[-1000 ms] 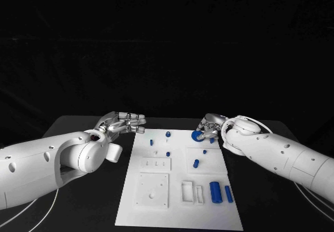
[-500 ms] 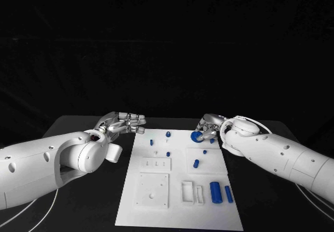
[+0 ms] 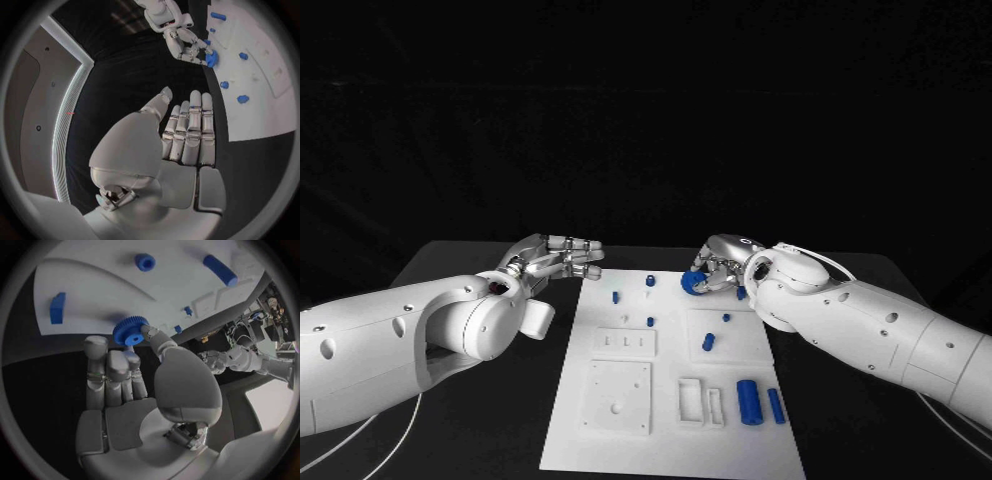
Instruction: Assemble the parts on the task board
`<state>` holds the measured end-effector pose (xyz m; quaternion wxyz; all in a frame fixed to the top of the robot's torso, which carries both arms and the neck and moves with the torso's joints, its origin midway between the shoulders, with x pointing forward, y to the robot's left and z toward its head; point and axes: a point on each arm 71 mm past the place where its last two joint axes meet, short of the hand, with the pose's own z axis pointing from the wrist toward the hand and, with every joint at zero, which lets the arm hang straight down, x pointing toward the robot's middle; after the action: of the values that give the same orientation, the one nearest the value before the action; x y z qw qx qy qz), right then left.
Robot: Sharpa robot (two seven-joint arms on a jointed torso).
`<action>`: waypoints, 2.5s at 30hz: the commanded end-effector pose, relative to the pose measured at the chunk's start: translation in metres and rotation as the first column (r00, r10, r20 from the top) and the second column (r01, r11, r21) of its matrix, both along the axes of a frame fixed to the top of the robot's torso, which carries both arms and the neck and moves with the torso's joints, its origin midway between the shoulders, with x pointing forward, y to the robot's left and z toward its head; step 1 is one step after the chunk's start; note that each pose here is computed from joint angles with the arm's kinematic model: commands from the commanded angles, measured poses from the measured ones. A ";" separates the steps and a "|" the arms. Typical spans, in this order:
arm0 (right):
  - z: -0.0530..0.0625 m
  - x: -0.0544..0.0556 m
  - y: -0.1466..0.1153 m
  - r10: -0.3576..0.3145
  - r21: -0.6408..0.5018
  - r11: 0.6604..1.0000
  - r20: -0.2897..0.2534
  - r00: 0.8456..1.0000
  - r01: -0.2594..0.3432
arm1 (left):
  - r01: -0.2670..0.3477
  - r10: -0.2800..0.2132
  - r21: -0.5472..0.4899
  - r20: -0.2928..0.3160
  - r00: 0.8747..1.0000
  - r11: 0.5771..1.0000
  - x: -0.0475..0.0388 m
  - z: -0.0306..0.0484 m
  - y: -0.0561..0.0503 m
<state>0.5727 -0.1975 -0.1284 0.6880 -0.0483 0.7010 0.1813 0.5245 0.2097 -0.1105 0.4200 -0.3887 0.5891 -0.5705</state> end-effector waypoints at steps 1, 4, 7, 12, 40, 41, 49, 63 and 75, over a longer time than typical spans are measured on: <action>0.009 -0.005 0.011 0.003 -0.022 1.000 0.102 0.995 -0.001 | 0.016 -0.016 -0.002 0.007 1.000 1.000 -0.0007 0.0021 -0.002; 0.013 -0.011 0.024 0.028 -0.025 0.999 0.135 0.991 -0.024 | 0.016 -0.016 -0.002 0.007 1.000 1.000 -0.0008 0.0021 -0.003; 0.014 -0.015 0.036 0.050 -0.033 0.998 0.156 0.986 -0.045 | 0.017 -0.017 -0.002 0.007 1.000 1.000 -0.0010 0.0021 -0.003; 0.011 -0.021 0.054 0.082 -0.046 0.996 0.178 0.981 -0.075 | 0.018 -0.018 -0.003 0.006 1.000 1.000 -0.0012 0.0021 -0.003; -0.024 -0.017 0.108 0.133 -0.104 0.988 0.158 0.978 -0.118 | 0.032 -0.032 -0.003 0.005 0.999 0.999 -0.0005 0.0020 -0.010; -0.024 -0.017 0.108 0.132 -0.105 0.988 0.157 0.979 -0.116 | 0.032 -0.032 -0.003 0.005 0.999 0.999 -0.0005 0.0020 -0.010; -0.027 -0.014 0.107 0.121 -0.117 0.988 0.150 0.981 -0.104 | 0.032 -0.032 -0.003 0.004 0.999 0.999 -0.0005 0.0019 -0.010; -0.029 -0.012 0.102 0.113 -0.108 0.989 0.135 0.984 -0.099 | 0.032 -0.032 -0.001 0.003 0.999 0.999 -0.0004 0.0018 -0.009; -0.032 -0.009 0.095 0.100 -0.070 0.993 0.097 0.990 -0.093 | 0.032 -0.032 0.001 0.003 0.999 0.999 -0.0004 0.0018 -0.009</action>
<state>0.5639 -0.1017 -0.1593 0.7192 -0.1162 0.6603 0.1823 0.5244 0.2031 -0.1108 0.4150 -0.3855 0.5935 -0.5718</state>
